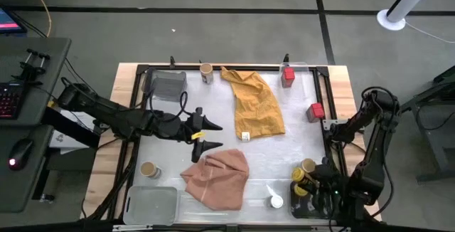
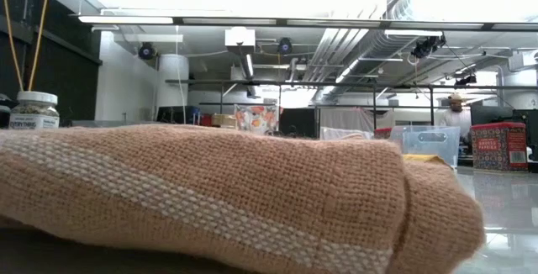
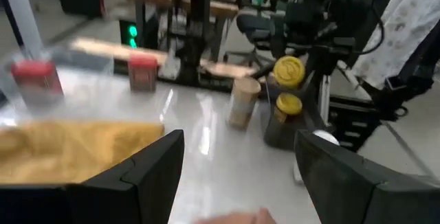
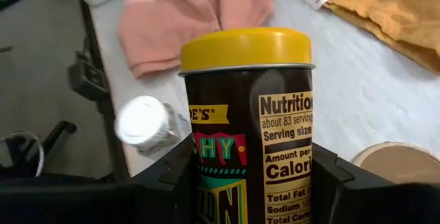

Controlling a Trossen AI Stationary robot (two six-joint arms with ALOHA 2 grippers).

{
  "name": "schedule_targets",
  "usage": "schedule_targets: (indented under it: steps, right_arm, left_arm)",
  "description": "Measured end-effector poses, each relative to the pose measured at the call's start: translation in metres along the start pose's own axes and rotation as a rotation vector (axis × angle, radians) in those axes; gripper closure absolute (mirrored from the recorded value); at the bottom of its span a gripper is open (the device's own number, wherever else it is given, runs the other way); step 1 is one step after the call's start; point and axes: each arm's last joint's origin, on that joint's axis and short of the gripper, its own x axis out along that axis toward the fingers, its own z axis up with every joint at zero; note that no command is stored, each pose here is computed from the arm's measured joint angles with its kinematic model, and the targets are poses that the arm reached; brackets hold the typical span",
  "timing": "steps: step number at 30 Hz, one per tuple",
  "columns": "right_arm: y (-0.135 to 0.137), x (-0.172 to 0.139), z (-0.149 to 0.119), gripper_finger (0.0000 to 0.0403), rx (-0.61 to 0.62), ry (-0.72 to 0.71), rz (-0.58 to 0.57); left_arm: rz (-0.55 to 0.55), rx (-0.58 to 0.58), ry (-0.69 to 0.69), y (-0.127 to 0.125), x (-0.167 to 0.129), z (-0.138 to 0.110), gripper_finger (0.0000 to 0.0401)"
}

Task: Sort spices by type
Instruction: Put the yellow seasoning bottle into the bottom right black bin

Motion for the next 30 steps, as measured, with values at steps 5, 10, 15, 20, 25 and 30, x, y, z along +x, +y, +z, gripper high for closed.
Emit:
schedule_targets:
  steps: [5,10,15,20,25,30]
  right_arm:
    - [0.012,-0.002,0.026,0.024,-0.006,-0.087,0.007]
    - [0.029,0.015,0.066,0.024,-0.097,-0.103,0.019]
    - [0.037,0.031,0.112,0.024,-0.213,-0.107,0.041]
    - [0.033,0.046,0.135,0.024,-0.279,-0.097,0.038]
    - [0.033,0.054,0.148,0.024,-0.305,-0.111,0.066]
    - [0.032,0.06,0.161,0.024,-0.321,-0.142,0.09]
  left_arm:
    - [-0.011,0.142,-0.049,-0.013,0.022,0.026,0.0137]
    - [-0.124,0.347,0.03,-0.034,0.063,0.048,0.0137]
    - [-0.148,0.457,0.211,-0.047,0.091,0.064,0.0136]
    - [-0.202,0.486,0.224,-0.054,0.098,0.079,0.0136]
    - [-0.195,0.468,0.259,-0.051,0.096,0.079,0.0136]
    - [-0.197,0.459,0.291,-0.051,0.095,0.076,0.0136]
